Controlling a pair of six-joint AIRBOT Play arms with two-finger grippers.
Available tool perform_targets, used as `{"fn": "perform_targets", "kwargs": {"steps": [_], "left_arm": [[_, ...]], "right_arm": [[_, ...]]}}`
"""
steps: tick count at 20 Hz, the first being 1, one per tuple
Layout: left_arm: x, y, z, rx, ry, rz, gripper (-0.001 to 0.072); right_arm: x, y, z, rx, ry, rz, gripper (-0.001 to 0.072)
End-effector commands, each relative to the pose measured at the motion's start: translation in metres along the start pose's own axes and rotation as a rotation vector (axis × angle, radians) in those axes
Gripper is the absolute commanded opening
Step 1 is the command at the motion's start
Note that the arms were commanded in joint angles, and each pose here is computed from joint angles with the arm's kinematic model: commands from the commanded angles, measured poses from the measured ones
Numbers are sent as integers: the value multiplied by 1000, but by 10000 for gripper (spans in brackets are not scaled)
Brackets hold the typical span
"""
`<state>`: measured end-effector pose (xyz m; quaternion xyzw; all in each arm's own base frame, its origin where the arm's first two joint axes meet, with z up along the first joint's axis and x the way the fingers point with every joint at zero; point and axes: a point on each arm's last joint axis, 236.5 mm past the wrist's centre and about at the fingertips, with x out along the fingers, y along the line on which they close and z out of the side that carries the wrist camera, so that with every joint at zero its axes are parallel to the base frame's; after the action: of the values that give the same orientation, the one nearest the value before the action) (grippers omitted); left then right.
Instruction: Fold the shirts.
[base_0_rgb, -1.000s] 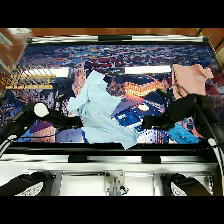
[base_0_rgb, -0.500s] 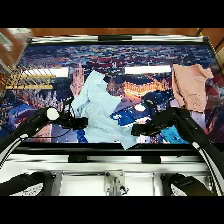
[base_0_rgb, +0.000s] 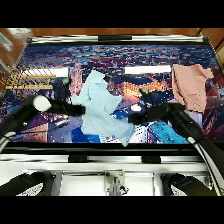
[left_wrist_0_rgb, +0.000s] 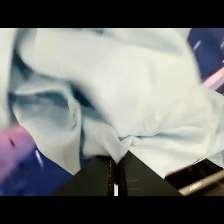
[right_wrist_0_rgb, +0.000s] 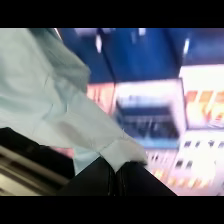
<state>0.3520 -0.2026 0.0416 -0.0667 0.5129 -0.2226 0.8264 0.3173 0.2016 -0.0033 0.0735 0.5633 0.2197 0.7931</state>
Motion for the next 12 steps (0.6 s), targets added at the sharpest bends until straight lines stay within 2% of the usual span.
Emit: {"fn": "perform_targets", "kwargs": {"steps": [1, 4, 7, 9, 12], "left_arm": [[-111, -24, 95, 237, -284, 83, 31], [-264, -96, 168, 386, -669, 14, 31], [-400, -170, 173, 462, -959, -169, 31], [-453, -206, 151, 585, -1067, -250, 31], [-448, -204, 134, 603, -1029, -244, 31]], "right_arm": [[-104, 30, 93, -211, -348, -50, 50], [-276, 85, 166, -336, -834, -51, 50], [-439, 143, 171, -369, -1246, 81, 50], [-491, 165, 154, -370, -1345, 173, 49], [-484, 168, 138, -391, -1260, 172, 50]]}}
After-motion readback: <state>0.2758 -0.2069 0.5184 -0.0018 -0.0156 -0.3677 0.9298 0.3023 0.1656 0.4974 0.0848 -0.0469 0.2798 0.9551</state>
